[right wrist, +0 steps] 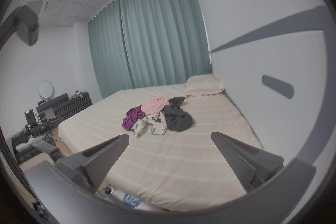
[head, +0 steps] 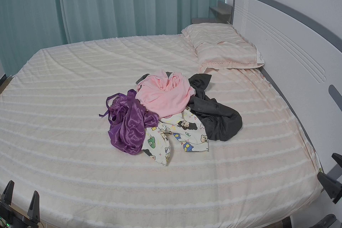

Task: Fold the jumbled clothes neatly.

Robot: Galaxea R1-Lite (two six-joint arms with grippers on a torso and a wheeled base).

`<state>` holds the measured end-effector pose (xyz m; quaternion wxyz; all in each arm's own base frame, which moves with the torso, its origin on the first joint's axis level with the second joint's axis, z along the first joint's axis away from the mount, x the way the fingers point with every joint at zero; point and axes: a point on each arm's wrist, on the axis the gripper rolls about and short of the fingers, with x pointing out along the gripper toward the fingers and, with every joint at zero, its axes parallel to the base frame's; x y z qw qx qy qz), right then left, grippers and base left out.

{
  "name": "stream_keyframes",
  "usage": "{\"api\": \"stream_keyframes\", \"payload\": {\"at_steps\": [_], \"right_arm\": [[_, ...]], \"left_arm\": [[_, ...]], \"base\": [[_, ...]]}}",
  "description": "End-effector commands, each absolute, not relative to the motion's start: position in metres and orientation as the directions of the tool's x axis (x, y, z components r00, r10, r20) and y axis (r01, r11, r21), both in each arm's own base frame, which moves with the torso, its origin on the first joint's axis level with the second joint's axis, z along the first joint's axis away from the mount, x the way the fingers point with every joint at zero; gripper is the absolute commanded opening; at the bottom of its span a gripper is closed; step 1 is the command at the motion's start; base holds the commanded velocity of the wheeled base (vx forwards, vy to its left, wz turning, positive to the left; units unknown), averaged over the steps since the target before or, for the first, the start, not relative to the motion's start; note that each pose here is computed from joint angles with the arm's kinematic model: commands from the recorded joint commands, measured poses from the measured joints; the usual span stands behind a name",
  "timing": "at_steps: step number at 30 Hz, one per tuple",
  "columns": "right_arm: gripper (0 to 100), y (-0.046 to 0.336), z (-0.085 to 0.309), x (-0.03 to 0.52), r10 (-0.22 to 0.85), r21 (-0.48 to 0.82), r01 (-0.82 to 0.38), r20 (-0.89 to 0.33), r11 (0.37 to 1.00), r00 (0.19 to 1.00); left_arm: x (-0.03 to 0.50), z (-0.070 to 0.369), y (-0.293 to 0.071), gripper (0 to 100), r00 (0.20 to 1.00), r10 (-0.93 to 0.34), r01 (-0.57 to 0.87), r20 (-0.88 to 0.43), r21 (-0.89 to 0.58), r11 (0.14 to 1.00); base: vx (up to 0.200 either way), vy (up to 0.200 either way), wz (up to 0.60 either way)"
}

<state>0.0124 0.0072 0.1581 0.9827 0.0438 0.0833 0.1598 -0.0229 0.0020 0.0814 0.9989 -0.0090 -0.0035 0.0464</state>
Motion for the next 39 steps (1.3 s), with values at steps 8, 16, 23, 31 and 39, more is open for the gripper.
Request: {"api": "stream_keyframes", "payload": {"at_steps": [8,16,23,31,39], "right_arm": [[100,0.035,0.14,0.185,0.523,0.389,-0.357,-0.527,0.849,0.67],[100,0.076,0.097,0.278,0.562,0.49,-0.323,-0.491,0.81,0.665],[100,0.114,0.067,0.328,0.535,0.535,-0.249,-0.484,0.807,0.693],[100,0.14,0.035,0.354,0.535,0.584,-0.183,-0.514,0.791,0.671],[100,0.158,0.012,0.372,0.533,0.6,-0.157,-0.523,0.785,0.665]], "left_arm": [[-0.023,0.076,0.002,100,0.996,0.093,-0.093,0.006,-0.019,0.995],[-0.023,0.076,0.002,100,0.996,0.093,-0.093,0.006,-0.019,0.995],[-0.023,0.076,0.002,100,0.996,0.093,-0.093,0.006,-0.019,0.995],[-0.023,0.076,0.002,100,0.996,0.093,-0.093,0.006,-0.019,0.995],[-0.023,0.076,0.002,100,0.996,0.093,-0.093,0.006,-0.019,0.995]], "base": [[0.0,0.0,0.0],[0.0,0.0,0.0],[0.0,0.0,0.0],[0.0,0.0,0.0],[0.0,0.0,0.0]]}}
